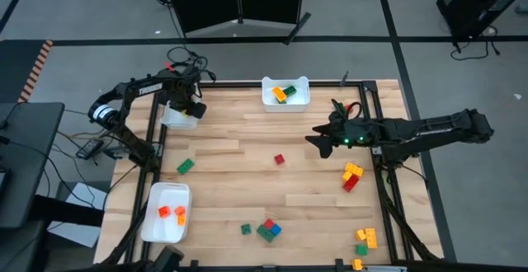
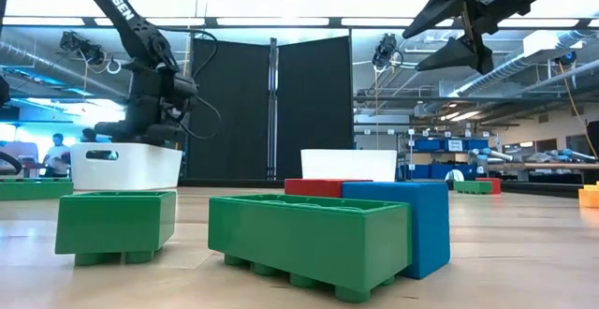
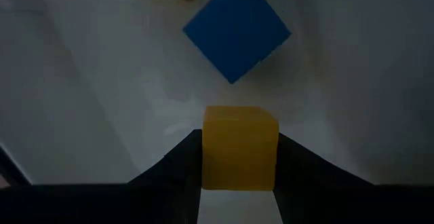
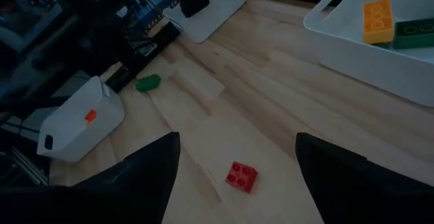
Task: Sort blocks by size
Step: Put the yellow block into the top left white bin, then put the yellow 4 stud game piece into the bottom white bin
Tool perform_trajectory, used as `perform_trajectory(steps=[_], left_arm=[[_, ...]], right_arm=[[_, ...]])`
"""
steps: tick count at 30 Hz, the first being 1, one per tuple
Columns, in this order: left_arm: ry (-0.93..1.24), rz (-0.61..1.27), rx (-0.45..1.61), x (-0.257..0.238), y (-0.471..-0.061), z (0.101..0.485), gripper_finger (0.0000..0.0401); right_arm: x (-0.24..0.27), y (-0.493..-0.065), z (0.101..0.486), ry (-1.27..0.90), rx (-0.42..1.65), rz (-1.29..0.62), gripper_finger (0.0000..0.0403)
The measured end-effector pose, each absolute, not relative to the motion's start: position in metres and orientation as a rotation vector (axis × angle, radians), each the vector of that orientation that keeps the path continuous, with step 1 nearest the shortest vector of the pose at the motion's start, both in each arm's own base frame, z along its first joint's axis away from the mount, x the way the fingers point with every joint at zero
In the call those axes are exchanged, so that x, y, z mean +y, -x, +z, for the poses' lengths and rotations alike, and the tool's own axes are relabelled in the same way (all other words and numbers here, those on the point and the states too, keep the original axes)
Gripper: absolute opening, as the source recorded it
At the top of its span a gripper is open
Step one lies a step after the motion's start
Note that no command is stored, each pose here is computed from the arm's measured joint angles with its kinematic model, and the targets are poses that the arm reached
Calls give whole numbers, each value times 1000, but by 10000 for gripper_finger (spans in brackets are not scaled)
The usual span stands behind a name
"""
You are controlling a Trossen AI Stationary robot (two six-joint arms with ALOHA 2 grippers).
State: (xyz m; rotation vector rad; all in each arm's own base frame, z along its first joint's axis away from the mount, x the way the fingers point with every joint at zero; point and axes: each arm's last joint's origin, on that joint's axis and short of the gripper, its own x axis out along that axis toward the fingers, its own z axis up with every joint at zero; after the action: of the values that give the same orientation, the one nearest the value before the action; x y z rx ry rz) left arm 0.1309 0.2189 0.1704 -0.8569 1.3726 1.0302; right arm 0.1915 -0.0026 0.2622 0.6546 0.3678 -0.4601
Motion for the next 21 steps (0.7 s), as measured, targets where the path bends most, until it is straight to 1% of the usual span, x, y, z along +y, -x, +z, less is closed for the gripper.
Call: perform_trajectory(steps=[4, 10, 14, 21], left_arm=[[856, 1026, 1379, 219, -131, 171, 154], [852, 1028, 1371, 220, -131, 171, 194], [840, 1034, 1362, 221, -132, 171, 212], [787, 1018, 1374, 222, -132, 171, 220]], right_arm=[[-2, -195, 259, -652, 381, -465, 302], [-2, -201, 255, -664, 395, -475, 300], [-2, -203, 252, -663, 404, -478, 303], [-2, -205, 251, -662, 407, -476, 303]])
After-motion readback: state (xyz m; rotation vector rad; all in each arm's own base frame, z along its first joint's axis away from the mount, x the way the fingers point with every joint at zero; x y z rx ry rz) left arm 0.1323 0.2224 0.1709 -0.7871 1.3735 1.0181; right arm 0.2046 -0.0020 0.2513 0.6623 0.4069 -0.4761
